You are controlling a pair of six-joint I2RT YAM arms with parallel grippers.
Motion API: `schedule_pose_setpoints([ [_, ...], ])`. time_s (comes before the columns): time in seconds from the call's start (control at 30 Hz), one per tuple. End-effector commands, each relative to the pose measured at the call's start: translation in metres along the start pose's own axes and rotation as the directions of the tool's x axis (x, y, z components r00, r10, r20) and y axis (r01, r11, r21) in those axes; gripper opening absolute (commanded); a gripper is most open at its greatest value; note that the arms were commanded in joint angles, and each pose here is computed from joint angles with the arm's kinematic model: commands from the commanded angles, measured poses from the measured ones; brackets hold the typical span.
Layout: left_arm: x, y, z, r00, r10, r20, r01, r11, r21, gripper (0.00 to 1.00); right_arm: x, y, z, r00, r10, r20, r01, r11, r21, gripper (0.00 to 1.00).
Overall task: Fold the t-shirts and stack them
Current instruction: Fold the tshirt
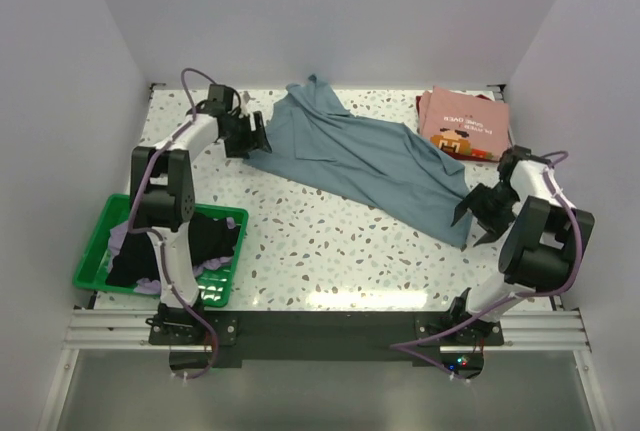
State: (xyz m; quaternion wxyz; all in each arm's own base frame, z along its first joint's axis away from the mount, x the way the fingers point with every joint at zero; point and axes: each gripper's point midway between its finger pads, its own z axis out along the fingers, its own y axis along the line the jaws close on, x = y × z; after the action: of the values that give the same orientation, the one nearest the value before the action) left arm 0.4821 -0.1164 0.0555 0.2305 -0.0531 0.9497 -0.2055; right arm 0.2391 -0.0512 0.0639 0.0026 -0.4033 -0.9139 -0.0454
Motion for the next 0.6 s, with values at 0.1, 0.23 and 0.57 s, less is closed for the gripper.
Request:
schedule_pose_setpoints([
  [0.1, 0.003, 0.017, -0.029, 0.998, 0.038, 0.04, -0.034, 0.996, -0.082, 0.77, 0.023, -0.022, 0.019, 1.0, -0.009, -0.019, 0.01, 0.999, 0.044, 0.7],
  [0.23, 0.007, 0.024, -0.025, 0.999, 0.031, 0.033, -0.028, 0.996, -0.086, 0.75, 0.025, -0.028, 0.024, 1.0, -0.011, -0.021, 0.013, 0.997, 0.072, 0.66],
  [0.57, 0.019, 0.032, -0.016, 1.0, -0.01, 0.006, 0.01, 0.996, -0.086, 0.68, 0.02, -0.028, 0.041, 1.0, 0.005, -0.013, -0.004, 0.997, 0.074, 0.58],
])
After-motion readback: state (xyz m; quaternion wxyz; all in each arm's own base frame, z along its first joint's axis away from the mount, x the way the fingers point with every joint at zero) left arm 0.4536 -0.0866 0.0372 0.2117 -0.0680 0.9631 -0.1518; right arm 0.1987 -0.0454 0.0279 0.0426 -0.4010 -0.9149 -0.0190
